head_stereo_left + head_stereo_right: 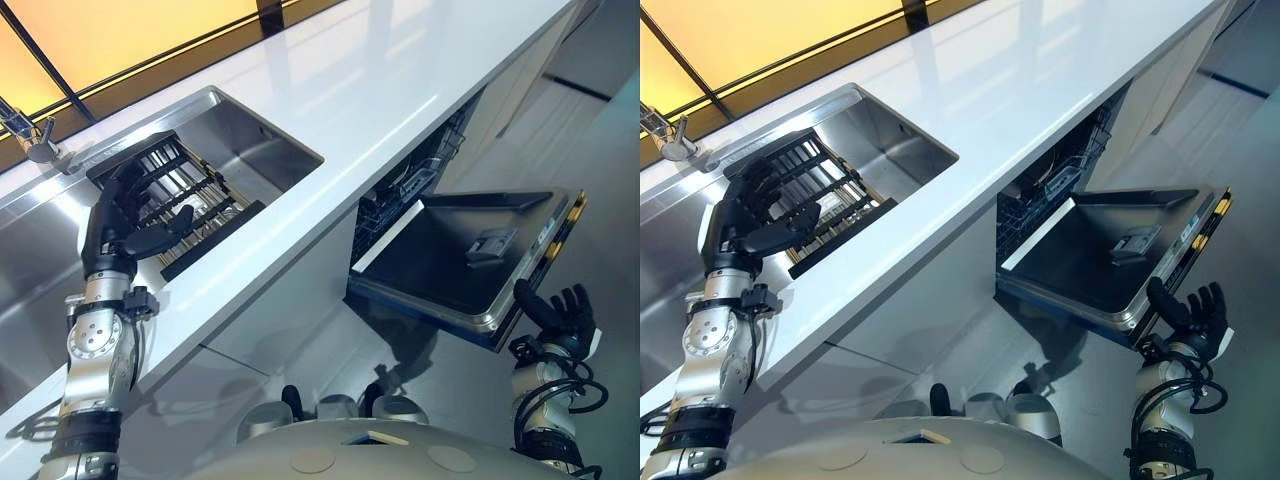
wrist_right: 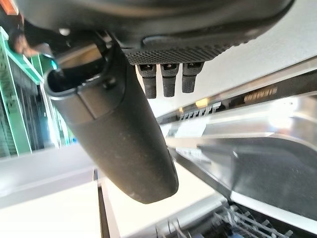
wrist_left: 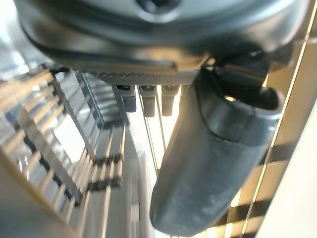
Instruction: Pick up plates and place into dishwasher.
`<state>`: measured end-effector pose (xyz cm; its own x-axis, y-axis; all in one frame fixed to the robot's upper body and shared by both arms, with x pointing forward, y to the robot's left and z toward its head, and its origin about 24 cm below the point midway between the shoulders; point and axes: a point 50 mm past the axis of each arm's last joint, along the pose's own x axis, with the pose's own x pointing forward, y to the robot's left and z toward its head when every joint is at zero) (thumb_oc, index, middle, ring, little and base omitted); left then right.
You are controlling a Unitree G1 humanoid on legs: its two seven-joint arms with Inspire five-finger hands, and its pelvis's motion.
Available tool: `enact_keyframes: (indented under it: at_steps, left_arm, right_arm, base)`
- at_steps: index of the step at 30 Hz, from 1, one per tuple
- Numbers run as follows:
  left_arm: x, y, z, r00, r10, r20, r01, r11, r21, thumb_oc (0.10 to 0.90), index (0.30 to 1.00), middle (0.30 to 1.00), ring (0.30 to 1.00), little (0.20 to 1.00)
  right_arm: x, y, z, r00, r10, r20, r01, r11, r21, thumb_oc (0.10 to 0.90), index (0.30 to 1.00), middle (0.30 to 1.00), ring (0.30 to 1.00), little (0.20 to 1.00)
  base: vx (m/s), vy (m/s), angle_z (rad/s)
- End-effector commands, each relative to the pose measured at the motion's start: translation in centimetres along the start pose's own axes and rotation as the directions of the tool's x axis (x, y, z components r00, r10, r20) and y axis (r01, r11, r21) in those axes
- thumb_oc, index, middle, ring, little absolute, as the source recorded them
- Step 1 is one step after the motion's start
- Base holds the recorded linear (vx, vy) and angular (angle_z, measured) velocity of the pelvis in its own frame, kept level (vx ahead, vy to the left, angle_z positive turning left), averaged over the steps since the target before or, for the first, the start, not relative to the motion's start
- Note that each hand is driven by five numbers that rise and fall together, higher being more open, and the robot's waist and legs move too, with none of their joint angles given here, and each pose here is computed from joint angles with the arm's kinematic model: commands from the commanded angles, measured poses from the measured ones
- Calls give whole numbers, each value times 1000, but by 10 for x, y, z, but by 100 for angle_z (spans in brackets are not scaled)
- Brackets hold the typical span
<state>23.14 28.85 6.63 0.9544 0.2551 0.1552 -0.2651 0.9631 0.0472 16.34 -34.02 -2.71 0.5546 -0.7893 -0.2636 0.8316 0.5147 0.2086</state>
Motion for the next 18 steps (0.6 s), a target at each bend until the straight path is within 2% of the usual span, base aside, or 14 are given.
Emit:
enact_keyframes:
  at_steps: [1, 9, 18]
  left_arm:
    - [37, -5, 70, 933, 44, 358, -15, 997, -81, 800, 900, 900, 900, 900]
    - [50, -5, 101, 886, 80, 456, -42, 995, -92, 800, 900, 900, 900, 900]
    - [59, -20, 119, 858, 46, 512, 18, 993, -120, 800, 900, 900, 900, 900]
  right_arm:
    - [29, 33, 84, 941, 57, 335, -113, 982, 152, 800, 900, 900, 900, 900]
    - [38, 35, 94, 936, 39, 350, -133, 959, 249, 800, 900, 900, 900, 900]
    - [47, 52, 114, 913, 121, 389, -240, 931, 275, 800, 900, 900, 900, 900]
  base:
    - [-165, 4, -6]
    - [-80, -33, -5]
    - [-49, 79, 12]
